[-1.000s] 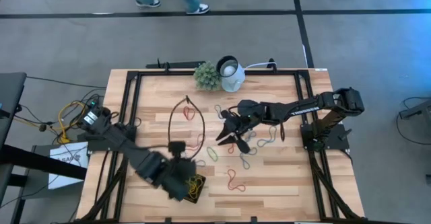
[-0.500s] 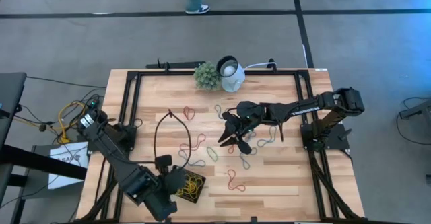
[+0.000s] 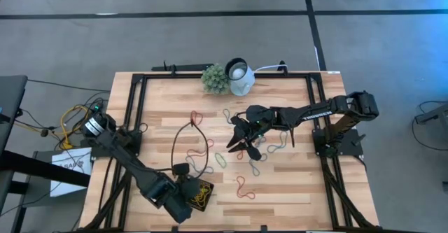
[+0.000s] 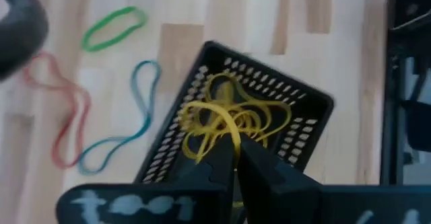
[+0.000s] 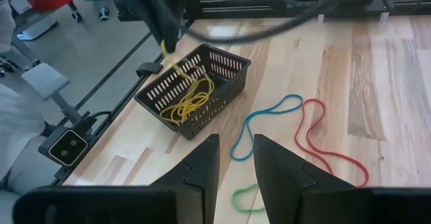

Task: Pick and place items into bin
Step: Put the yellow rubber band into the black bin, then put the red rubber band into the black bin

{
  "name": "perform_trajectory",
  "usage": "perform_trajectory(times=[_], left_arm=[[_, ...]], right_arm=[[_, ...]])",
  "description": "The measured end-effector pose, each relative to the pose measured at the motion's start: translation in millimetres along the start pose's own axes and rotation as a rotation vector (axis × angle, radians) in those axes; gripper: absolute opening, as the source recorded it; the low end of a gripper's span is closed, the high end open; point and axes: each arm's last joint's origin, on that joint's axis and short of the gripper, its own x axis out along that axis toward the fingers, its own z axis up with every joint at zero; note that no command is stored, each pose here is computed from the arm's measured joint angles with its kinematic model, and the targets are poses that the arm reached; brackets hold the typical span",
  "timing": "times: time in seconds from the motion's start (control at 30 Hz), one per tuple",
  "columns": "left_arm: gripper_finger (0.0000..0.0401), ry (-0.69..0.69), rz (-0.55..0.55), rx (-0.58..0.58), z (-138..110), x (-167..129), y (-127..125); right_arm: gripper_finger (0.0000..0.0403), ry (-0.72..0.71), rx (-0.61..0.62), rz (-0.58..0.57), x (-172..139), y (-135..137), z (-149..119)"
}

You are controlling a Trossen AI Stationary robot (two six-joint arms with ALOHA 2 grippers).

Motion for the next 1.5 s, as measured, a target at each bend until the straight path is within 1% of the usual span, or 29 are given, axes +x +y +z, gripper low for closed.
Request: perform_trajectory(times=[0.1, 0.2, 0.27, 0.43, 0.5, 0.73, 0.9, 1.13, 1.33, 1.5], left_arm=[[0.0, 0.027, -0.023, -0.01, -3, 13, 5], [0.0, 0.044, -0.031, -0.046, -2, 22, 12], [0.0, 0.064, -0.059, -0.065, -2, 29, 15], [0.0, 0.07, -0.24, -0.058, 0, 49, 19], [0.0, 0.083, -0.282, -0.071, -1, 55, 23], [0.0005, 0.079, -0.241, -0.104, 4, 61, 35], [0.0032, 0.08, -0.234, -0.129, 8, 63, 40], [0.009, 0.133, -0.242, -0.143, 5, 63, 41], [0.0127, 0.148, -0.298, -0.155, 8, 61, 39], [0.0142, 0.178, -0.358, -0.223, 20, 53, 40]], right_arm=[[0.0087, -0.001, 0.002, -0.004, -1, -1, 0], [0.0087, -0.001, 0.002, -0.004, -1, -1, 0], [0.0087, -0.001, 0.002, -0.004, -1, -1, 0], [0.0087, -0.001, 0.002, -0.004, -1, -1, 0], [0.0087, -0.001, 0.002, -0.004, -1, -1, 0], [0.0087, -0.001, 0.001, -0.004, -1, -1, 0], [0.0087, -0.001, -0.005, -0.004, -1, -1, 0], [0.0087, -0.001, -0.006, -0.004, -1, -1, 0], [0.0087, -0.001, -0.006, -0.005, -1, -1, 0], [0.0087, -0.003, -0.002, -0.012, -2, -4, 0]])
